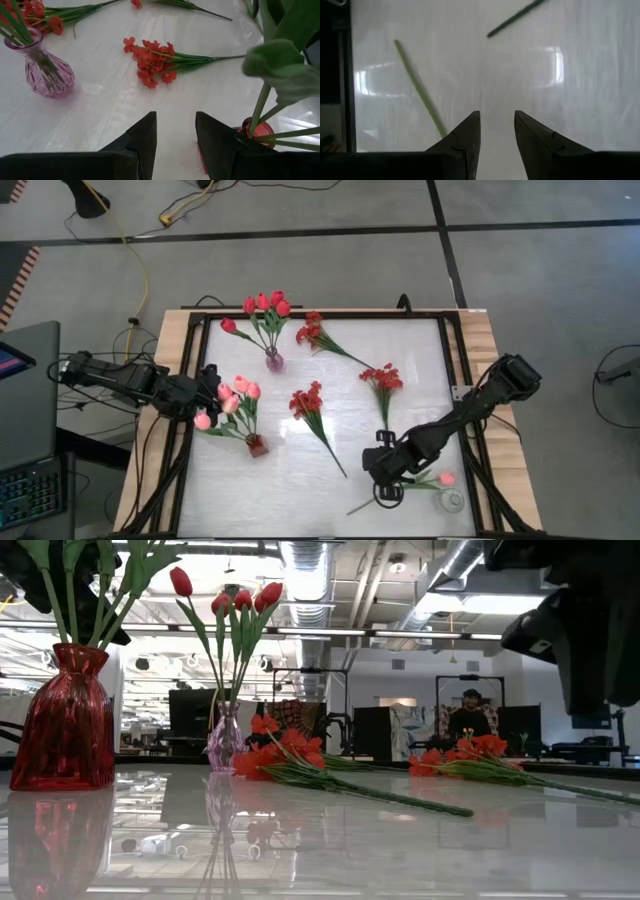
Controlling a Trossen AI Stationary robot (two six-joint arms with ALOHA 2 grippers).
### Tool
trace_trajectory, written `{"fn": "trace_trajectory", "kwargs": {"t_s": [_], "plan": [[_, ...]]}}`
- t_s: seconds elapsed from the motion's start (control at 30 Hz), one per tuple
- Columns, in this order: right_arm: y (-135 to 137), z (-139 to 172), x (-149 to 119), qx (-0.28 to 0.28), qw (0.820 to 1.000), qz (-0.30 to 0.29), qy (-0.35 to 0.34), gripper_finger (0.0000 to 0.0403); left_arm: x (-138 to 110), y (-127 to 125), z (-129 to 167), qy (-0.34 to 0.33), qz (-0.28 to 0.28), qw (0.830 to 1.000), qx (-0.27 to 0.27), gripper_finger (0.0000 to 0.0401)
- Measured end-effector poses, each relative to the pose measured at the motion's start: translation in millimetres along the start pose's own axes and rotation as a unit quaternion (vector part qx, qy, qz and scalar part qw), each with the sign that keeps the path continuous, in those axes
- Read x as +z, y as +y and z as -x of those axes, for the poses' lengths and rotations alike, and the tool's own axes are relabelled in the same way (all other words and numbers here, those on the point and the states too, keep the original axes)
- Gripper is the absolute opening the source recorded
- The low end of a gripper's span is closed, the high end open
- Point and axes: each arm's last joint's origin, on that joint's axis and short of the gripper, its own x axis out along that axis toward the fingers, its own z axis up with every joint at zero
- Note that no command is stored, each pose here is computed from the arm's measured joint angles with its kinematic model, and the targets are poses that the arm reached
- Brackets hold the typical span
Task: Sort flowers into vase by color
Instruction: Put the pink tulip into the red vase
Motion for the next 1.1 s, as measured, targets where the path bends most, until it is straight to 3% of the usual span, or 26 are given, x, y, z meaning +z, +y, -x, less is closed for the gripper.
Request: {"fn": "trace_trajectory", "kwargs": {"t_s": [0.63,0.87,1.1], "plan": [[1.1,0.1,0.4,0.004,1.000,0.022,-0.004,0.0148,-0.7,0.5,0.0,0.003,0.004,1.000,0.004,0.0123],[-1.7,-0.2,3.1,0.003,1.000,0.022,-0.009,0.0180,-1.1,0.7,0.0,0.005,0.006,1.000,0.005,0.0123],[-1.2,-0.2,4.8,0.006,0.995,0.103,-0.017,0.0215,-1.0,0.7,0.0,0.004,0.006,1.000,0.006,0.0123]]}}
